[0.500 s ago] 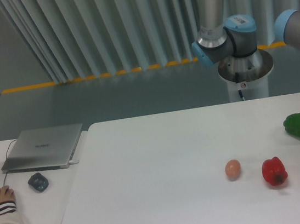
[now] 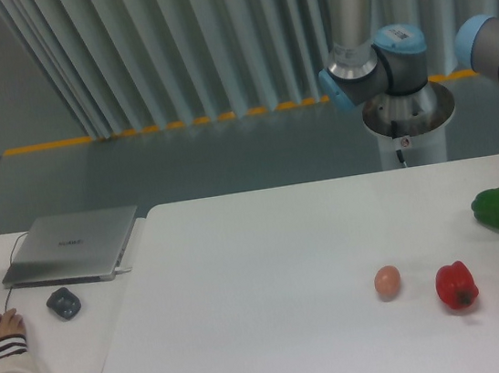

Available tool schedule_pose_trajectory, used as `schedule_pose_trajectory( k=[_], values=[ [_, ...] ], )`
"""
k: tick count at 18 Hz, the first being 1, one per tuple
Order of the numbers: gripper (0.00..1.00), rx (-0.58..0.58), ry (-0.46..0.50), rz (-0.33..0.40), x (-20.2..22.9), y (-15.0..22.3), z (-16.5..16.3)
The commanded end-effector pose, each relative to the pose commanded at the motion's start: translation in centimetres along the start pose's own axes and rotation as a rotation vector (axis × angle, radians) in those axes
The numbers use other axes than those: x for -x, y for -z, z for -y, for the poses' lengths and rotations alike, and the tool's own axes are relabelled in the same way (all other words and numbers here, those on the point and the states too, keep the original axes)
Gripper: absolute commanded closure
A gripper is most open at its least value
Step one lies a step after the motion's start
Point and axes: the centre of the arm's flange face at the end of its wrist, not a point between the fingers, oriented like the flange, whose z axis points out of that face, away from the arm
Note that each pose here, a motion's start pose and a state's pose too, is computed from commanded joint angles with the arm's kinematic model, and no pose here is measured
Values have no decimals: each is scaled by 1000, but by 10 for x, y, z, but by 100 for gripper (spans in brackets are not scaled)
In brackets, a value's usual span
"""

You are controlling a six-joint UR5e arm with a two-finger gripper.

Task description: Place the triangular bread on the table

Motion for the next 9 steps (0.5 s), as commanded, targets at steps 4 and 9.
schedule_pose_trajectory(
  k=[4, 9],
  values=[
    [0, -27, 128, -8, -26, -3, -69],
    [0, -32, 177, 35, -41, 18, -95]
  ],
)
